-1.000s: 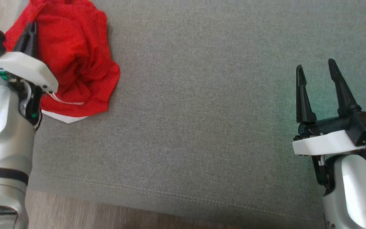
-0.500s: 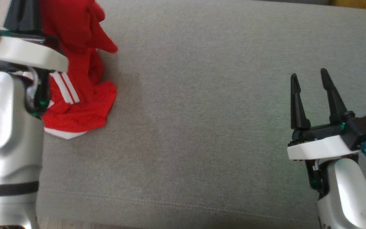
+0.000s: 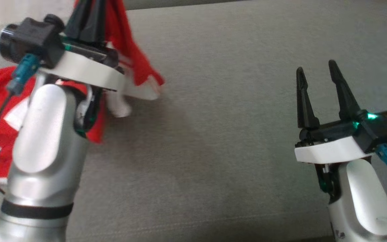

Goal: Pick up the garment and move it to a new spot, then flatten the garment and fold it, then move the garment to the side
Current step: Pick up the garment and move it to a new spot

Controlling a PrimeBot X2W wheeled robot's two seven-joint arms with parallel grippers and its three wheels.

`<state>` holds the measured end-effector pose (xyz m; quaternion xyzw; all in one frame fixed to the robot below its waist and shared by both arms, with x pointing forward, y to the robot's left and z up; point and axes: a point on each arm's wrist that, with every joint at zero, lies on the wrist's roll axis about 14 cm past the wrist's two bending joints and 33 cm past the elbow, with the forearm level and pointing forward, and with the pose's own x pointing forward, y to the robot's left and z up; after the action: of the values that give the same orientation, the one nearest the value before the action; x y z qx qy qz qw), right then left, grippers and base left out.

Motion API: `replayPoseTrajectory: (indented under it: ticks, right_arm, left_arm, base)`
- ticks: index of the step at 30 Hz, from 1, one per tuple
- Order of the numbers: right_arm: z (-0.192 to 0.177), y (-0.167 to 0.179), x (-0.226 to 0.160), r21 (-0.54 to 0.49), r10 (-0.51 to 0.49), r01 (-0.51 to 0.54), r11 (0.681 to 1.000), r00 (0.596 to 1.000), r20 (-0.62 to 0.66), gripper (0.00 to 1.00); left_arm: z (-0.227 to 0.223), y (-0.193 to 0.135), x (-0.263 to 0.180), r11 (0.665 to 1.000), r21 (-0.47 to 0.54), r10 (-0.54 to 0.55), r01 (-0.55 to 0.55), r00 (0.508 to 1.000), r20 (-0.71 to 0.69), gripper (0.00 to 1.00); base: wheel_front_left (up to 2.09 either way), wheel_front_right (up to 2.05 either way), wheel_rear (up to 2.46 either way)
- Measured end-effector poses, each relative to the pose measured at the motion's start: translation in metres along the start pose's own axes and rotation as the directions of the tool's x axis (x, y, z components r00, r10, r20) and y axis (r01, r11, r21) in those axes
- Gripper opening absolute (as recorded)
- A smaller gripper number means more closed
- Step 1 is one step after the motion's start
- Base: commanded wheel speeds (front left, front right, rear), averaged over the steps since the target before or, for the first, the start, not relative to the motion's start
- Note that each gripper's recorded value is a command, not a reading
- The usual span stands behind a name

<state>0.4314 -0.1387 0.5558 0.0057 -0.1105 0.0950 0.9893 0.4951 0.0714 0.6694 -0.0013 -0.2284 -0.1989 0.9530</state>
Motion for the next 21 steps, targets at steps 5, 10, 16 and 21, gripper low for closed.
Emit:
replayPoseTrajectory:
  ticks: [5, 10, 16, 21]
  right_arm:
    - [0.018, -0.023, -0.010, -0.032, -0.059, 0.060, 0.998, 0.997, 0.044, 1.00]
    - [0.031, -0.048, -0.020, -0.057, -0.128, 0.132, 0.990, 0.989, 0.071, 1.00]
    - [0.029, -0.073, -0.033, -0.069, -0.202, 0.206, 0.976, 0.978, 0.057, 1.00]
    - [0.018, -0.088, -0.039, -0.074, -0.248, 0.249, 0.966, 0.969, 0.022, 1.00]
  left_arm:
    - [-0.020, -0.056, 0.022, 0.990, -0.094, -0.102, 0.101, 0.995, -0.008, 0.00]
    - [-0.026, -0.117, 0.050, 0.965, -0.157, -0.206, 0.208, 0.978, 0.025, 0.00]
    - [-0.057, -0.175, 0.059, 0.918, -0.248, -0.322, 0.308, 0.946, -0.017, 0.00]
    - [-0.112, -0.233, 0.026, 0.848, -0.341, -0.476, 0.406, 0.866, -0.152, 1.00]
  base:
    - [0.00, 0.00, 0.00]
    - [0.00, 0.00, 0.00]
    - [0.00, 0.00, 0.00]
    - [0.00, 0.00, 0.00]
